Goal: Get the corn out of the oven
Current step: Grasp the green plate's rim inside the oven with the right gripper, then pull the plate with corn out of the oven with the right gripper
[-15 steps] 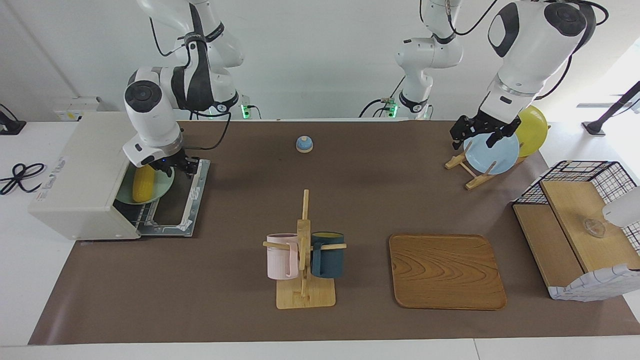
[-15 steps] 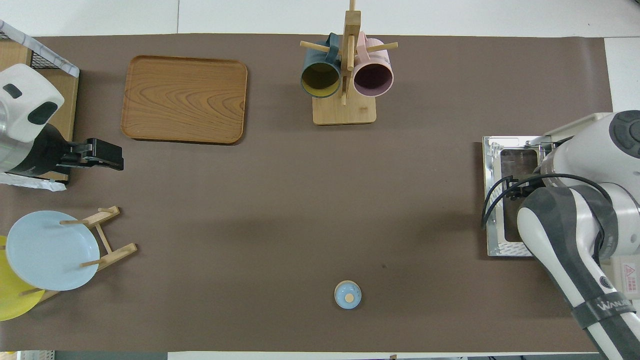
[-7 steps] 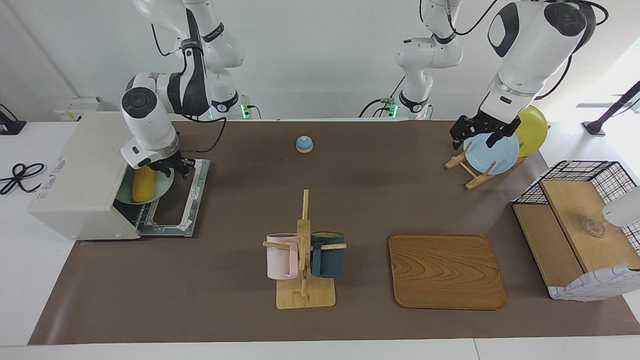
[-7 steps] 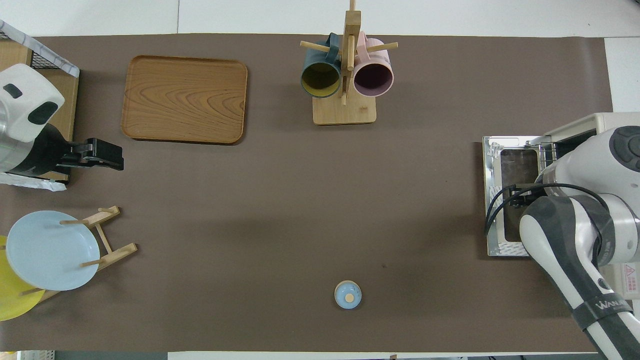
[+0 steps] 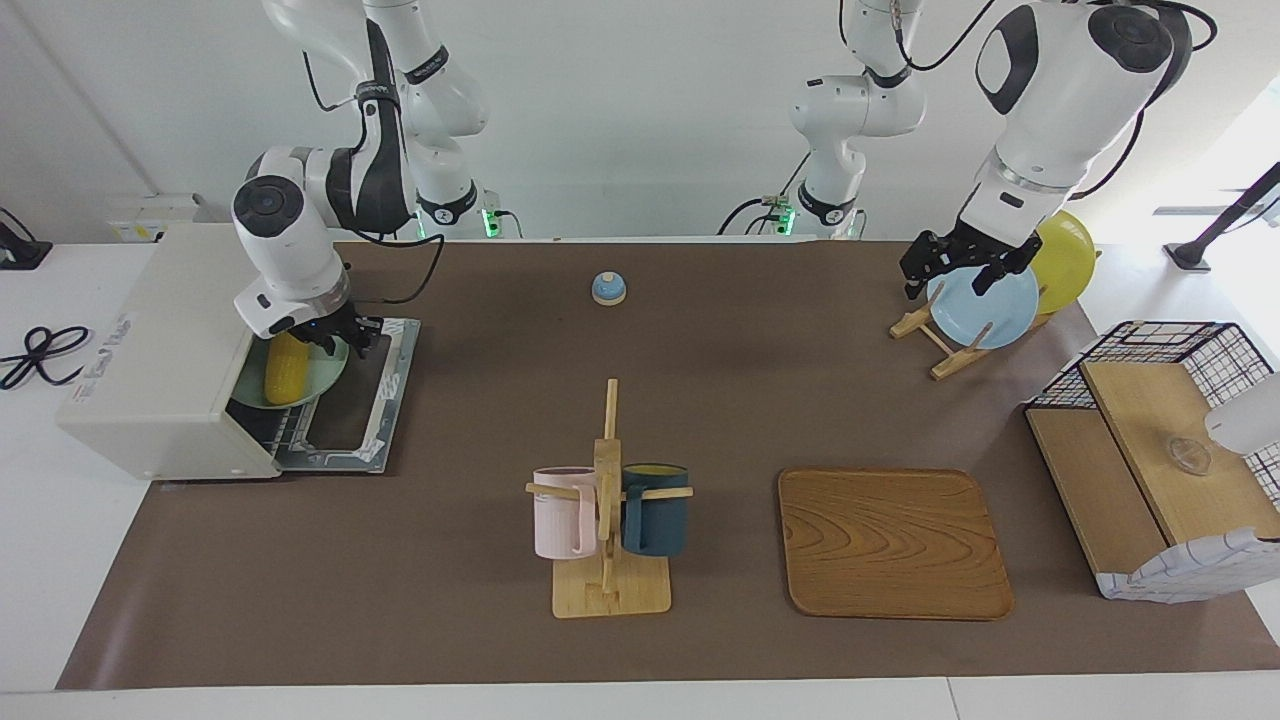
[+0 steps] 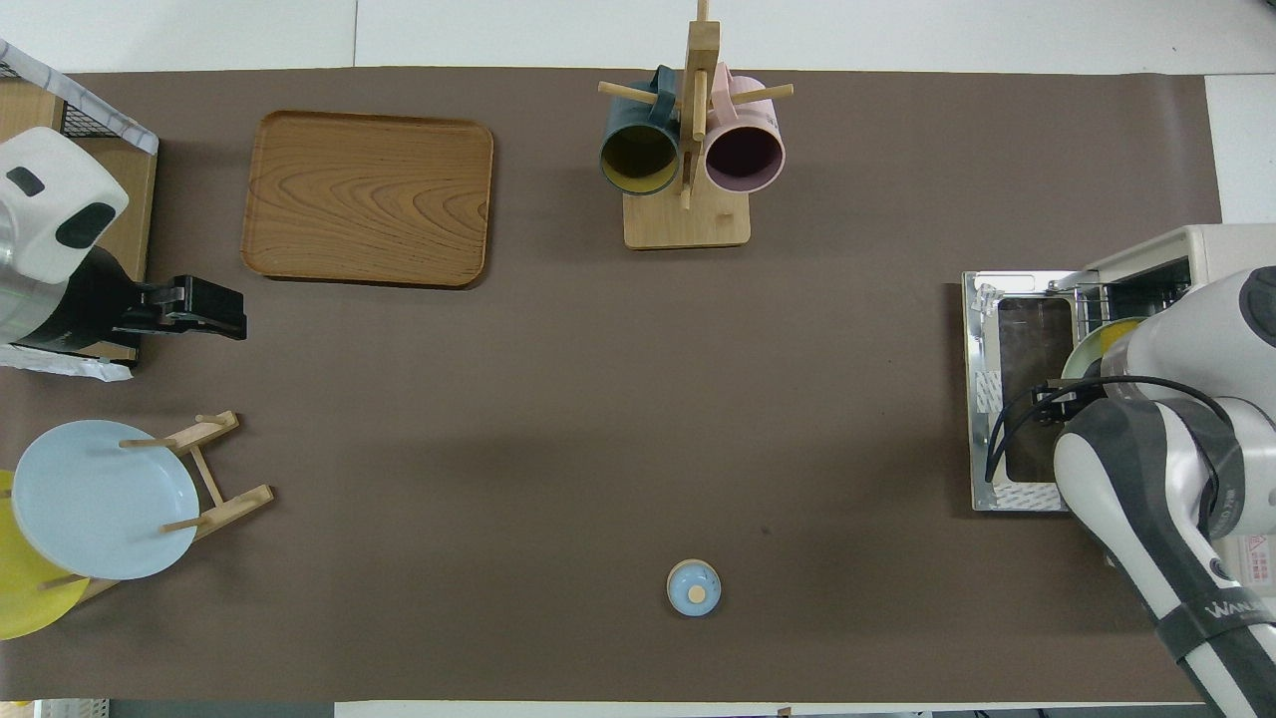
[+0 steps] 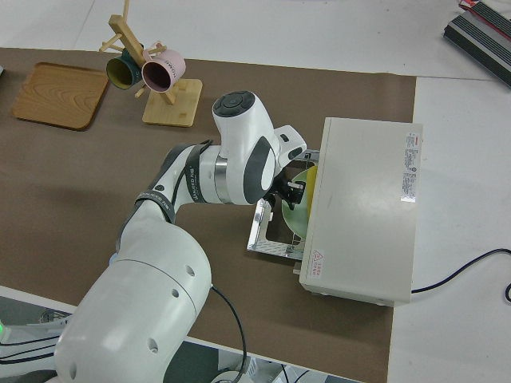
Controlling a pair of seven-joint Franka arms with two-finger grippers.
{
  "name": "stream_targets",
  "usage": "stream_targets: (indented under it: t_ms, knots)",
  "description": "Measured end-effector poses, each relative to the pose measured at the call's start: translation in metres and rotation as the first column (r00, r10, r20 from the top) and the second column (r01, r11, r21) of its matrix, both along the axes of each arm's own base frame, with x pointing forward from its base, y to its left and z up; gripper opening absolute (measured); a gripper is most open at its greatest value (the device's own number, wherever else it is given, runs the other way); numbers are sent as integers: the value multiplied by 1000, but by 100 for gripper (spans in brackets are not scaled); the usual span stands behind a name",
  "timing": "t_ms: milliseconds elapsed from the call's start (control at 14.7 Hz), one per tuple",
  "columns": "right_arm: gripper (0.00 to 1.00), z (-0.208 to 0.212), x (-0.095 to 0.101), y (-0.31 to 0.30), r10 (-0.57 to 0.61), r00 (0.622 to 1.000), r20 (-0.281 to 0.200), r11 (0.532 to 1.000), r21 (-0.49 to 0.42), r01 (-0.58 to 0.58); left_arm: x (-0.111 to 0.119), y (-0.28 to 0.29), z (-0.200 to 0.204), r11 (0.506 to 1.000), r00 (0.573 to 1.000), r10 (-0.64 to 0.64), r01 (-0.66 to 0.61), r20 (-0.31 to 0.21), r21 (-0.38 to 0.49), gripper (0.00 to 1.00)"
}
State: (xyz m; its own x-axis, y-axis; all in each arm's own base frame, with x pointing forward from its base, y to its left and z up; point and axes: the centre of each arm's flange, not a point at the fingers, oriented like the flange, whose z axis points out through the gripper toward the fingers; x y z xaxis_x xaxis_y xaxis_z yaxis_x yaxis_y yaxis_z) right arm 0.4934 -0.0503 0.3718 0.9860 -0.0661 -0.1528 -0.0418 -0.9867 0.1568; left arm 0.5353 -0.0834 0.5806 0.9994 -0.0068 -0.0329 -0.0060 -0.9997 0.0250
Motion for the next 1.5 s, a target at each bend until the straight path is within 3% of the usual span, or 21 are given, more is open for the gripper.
stream_targets:
  t_ms: [341,409,614,682,955,1227,1500]
  knots:
    - [42,-11,-8,2,10,999,30,1000,4,-10,0,0,0,1000,1000,0,0,0,0,100]
    - [38,-12,-10,3,11,999,31,1000,4,-11,0,0,0,1000,1000,0,0,0,0,100]
    - [7,-8,-11,3,37,999,34,999,0,-37,0,0,0,1000,1000,0,0,0,0,100]
    - [4,-4,-11,3,52,998,38,999,-8,-52,0,0,0,1000,1000,0,0,0,0,100]
    - [4,1,-11,14,93,995,36,995,-31,-92,0,0,0,1000,1000,1,-1,0,0,100]
    - [3,27,-3,67,127,992,-13,990,-51,-128,0,1,0,1000,1000,1,-1,0,0,100]
    - [3,36,-7,148,94,996,11,992,-88,-93,1,10,0,1000,1000,20,-20,0,0,100]
